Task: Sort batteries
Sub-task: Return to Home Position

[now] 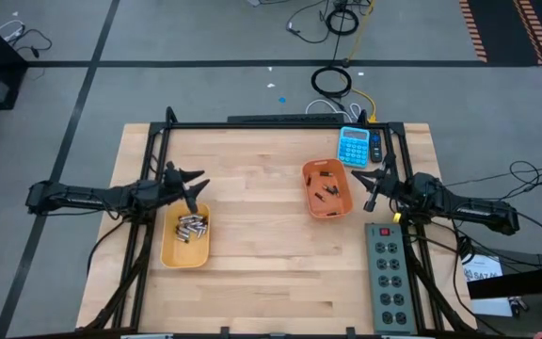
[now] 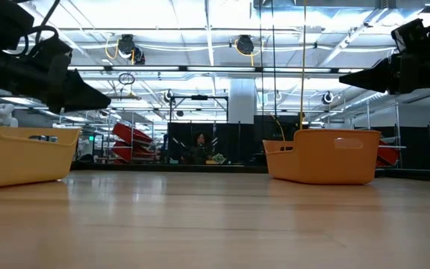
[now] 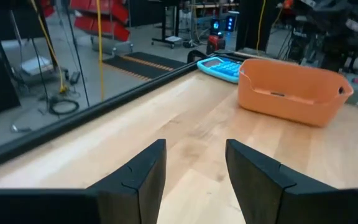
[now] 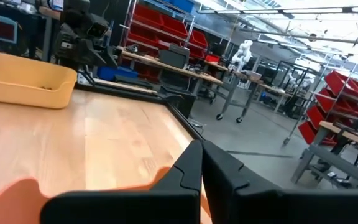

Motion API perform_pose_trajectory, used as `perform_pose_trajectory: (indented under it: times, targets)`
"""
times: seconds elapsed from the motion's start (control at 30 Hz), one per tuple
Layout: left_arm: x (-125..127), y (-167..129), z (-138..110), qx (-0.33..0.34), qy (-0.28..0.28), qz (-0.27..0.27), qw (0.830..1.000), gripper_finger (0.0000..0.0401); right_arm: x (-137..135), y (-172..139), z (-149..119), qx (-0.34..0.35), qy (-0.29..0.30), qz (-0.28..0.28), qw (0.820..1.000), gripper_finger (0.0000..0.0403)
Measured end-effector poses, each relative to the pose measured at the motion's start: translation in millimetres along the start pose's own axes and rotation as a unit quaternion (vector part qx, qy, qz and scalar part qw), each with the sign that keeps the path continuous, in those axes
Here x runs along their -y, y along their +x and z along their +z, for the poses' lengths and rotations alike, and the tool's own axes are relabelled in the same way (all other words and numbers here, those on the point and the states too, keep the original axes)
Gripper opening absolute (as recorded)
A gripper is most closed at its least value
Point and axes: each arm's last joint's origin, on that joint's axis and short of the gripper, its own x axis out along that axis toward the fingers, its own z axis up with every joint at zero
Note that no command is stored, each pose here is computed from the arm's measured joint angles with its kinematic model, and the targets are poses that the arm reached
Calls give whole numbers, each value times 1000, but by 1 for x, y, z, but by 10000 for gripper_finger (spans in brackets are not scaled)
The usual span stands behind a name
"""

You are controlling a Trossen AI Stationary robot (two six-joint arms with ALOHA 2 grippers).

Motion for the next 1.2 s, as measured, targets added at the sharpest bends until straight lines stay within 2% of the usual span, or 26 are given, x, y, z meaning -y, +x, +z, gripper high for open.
perform_pose_trajectory:
  times: [0.2,1.2]
  targets:
    - [0,0,0,0,59,-2,998,176,0,0,0,0,5,0,1000,2]
    - [0,0,0,0,59,-3,998,176,0,0,0,0,3,1,1000,2]
